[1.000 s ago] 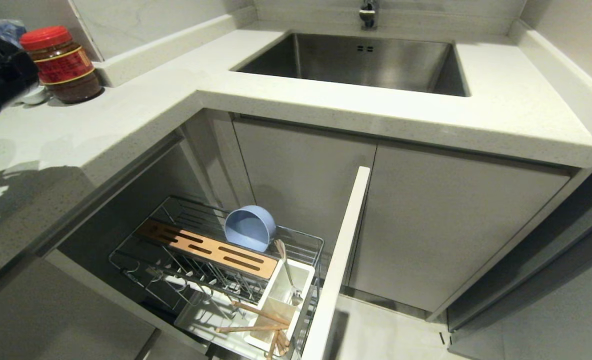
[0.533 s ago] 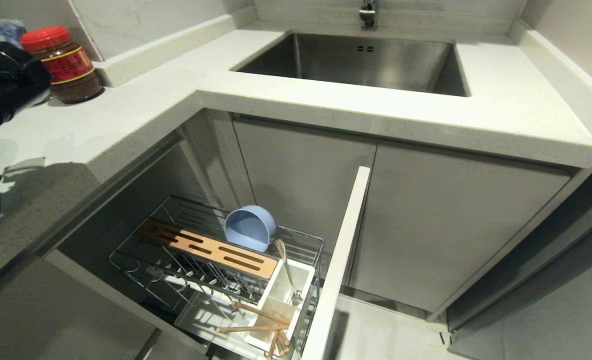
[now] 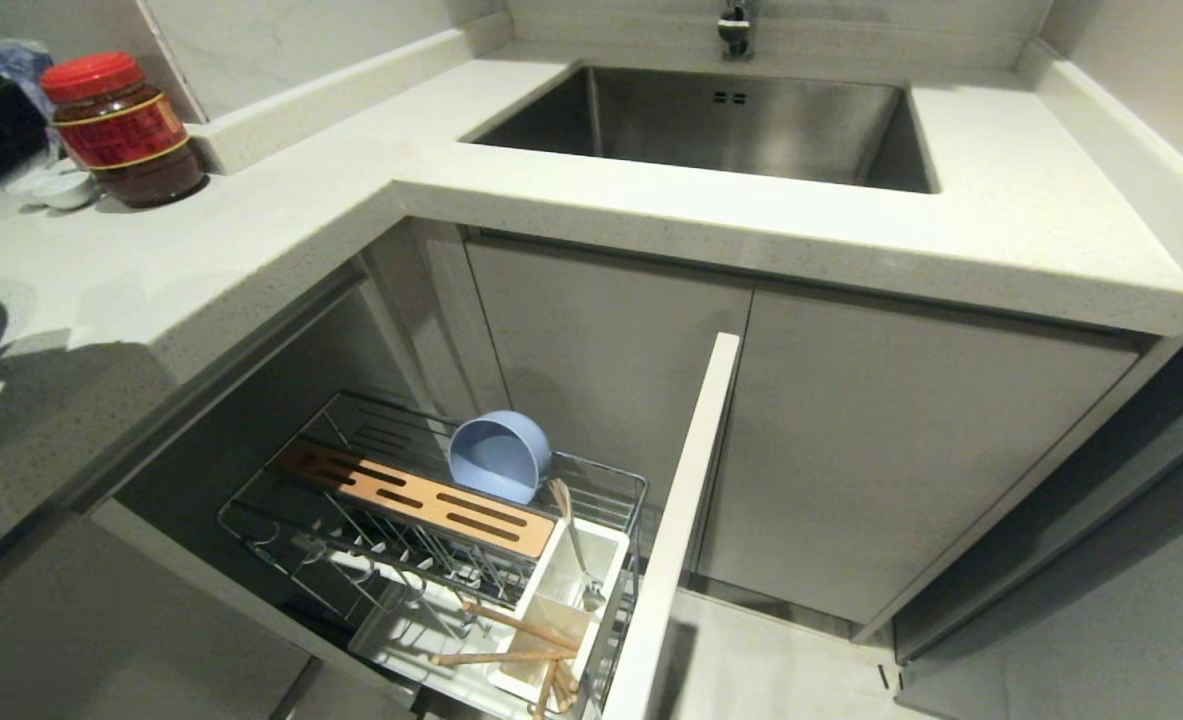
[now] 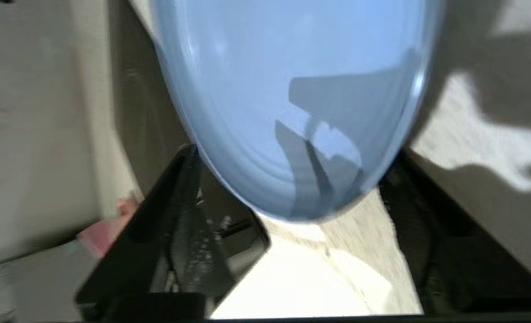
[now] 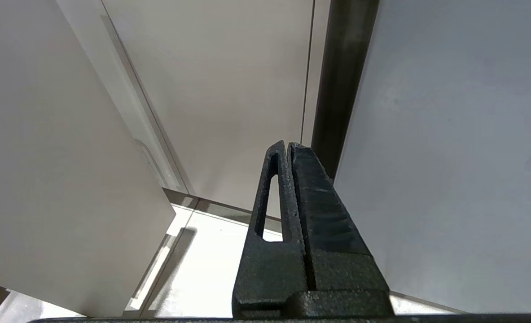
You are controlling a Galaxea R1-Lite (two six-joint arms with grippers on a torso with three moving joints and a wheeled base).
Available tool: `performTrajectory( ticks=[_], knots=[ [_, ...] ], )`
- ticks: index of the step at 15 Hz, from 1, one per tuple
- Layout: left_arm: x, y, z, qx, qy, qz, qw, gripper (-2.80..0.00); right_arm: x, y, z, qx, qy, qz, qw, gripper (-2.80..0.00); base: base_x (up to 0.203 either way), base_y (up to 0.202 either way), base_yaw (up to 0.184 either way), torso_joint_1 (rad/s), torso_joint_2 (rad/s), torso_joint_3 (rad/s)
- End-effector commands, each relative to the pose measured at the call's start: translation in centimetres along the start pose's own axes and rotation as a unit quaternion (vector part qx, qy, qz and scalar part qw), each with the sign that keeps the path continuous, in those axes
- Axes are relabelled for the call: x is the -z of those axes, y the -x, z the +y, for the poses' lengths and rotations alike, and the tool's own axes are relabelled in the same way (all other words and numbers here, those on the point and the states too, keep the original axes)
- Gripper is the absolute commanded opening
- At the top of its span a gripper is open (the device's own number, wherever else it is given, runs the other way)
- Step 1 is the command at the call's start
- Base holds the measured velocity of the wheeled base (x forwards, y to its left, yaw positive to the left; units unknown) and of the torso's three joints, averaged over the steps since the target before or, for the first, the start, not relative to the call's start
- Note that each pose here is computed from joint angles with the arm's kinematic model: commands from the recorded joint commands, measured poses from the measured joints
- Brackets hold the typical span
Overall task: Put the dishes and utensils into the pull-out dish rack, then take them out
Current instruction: Take the plate out of the cupboard, then take the bowl out of the cupboard
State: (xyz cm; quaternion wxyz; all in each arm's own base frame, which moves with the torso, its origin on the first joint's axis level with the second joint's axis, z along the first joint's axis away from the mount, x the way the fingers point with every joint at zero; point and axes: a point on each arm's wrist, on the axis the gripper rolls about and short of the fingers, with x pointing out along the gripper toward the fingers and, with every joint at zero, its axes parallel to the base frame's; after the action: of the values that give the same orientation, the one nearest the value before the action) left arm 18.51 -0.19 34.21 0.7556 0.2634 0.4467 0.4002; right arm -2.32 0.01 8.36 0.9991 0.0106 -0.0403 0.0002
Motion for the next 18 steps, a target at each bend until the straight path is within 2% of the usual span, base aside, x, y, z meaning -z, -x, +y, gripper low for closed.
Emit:
performTrajectory(
  ticks=[1, 5, 7, 8, 9, 10, 11, 12, 14, 15, 16, 17, 18],
  knots=[
    [1.7, 1.4, 1.6, 0.027, 0.019, -0.025, 0.9991, 0.00, 0.7, -0.1, 0.0, 0.000, 0.000, 0.012, 1.000, -2.80, 0.000, 0.000, 0.000, 0.000, 0.00, 0.000],
    [5.2, 3.9, 4.4, 0.106, 0.053, -0.087, 0.9891, 0.00, 0.7, -0.1, 0.0, 0.000, 0.000, 0.012, 1.000, -2.80, 0.000, 0.000, 0.000, 0.000, 0.00, 0.000],
    [7.7, 5.1, 6.6, 0.145, 0.093, -0.141, 0.9749, 0.00, 0.7, -0.1, 0.0, 0.000, 0.000, 0.012, 1.000, -2.80, 0.000, 0.000, 0.000, 0.000, 0.00, 0.000],
    [8.8, 5.6, 7.6, 0.167, 0.120, -0.178, 0.9623, 0.00, 0.7, -0.1, 0.0, 0.000, 0.000, 0.012, 1.000, -2.80, 0.000, 0.000, 0.000, 0.000, 0.00, 0.000],
    [9.5, 6.1, 8.5, 0.199, 0.149, -0.222, 0.9426, -2.80, 0.7, -0.1, 0.0, 0.000, 0.000, 0.012, 1.000, -2.80, 0.000, 0.000, 0.000, 0.000, 0.00, 0.000],
    [9.5, 6.6, 9.3, 0.229, 0.191, -0.264, 0.9173, -2.80, 0.7, -0.1, 0.0, 0.000, 0.000, 0.013, 1.000, -2.80, 0.000, 0.000, 0.000, 0.000, 0.00, 0.000],
    [9.2, 7.1, 10.1, 0.260, 0.232, -0.300, 0.8880, -2.80, 0.7, -0.1, 0.0, 0.000, 0.000, 0.012, 1.000, -2.80, 0.000, 0.000, 0.000, 0.000, 0.00, 0.000],
    [8.9, 7.7, 10.7, 0.312, 0.258, -0.339, 0.8489, -2.80, 0.7, -0.1, 0.0, 0.000, 0.000, 0.013, 1.000, -2.80, 0.000, 0.000, 0.000, 0.000, 0.00, 0.000],
    [8.1, 8.9, 11.4, 0.427, 0.278, -0.404, 0.7596, -2.80, 0.7, -0.1, 0.0, 0.000, 0.000, 0.012, 1.000, -2.80, 0.000, 0.000, 0.000, 0.000, 0.00, 0.000],
    [7.6, 9.1, 11.0, 0.466, 0.298, -0.406, 0.7273, -2.80, 0.7, -0.1, 0.0, 0.000, 0.000, 0.012, 1.000, -2.80, 0.000, 0.000, 0.000, 0.000, 0.00, 0.000],
    [6.9, 9.1, 10.0, 0.497, 0.309, -0.392, 0.7097, -2.80, 0.7, -0.1, 0.0, 0.000, 0.000, 0.012, 1.000, -2.80, 0.000, 0.000, 0.000, 0.000, 0.00, 0.000],
    [5.9, 9.1, 8.7, 0.524, 0.323, -0.367, 0.6977, -2.80, 0.7, -0.1, 0.0, 0.000, 0.000, 0.012, 1.000, -2.80, 0.000, 0.000, 0.000, 0.000, 0.00, 0.000],
    [4.9, 8.9, 6.9, 0.544, 0.328, -0.331, 0.6975, -2.80, 0.7, -0.1, 0.0, 0.000, 0.000, 0.013, 1.000, -2.80, 0.000, 0.000, 0.000, 0.000, 0.00, 0.000]
  ],
)
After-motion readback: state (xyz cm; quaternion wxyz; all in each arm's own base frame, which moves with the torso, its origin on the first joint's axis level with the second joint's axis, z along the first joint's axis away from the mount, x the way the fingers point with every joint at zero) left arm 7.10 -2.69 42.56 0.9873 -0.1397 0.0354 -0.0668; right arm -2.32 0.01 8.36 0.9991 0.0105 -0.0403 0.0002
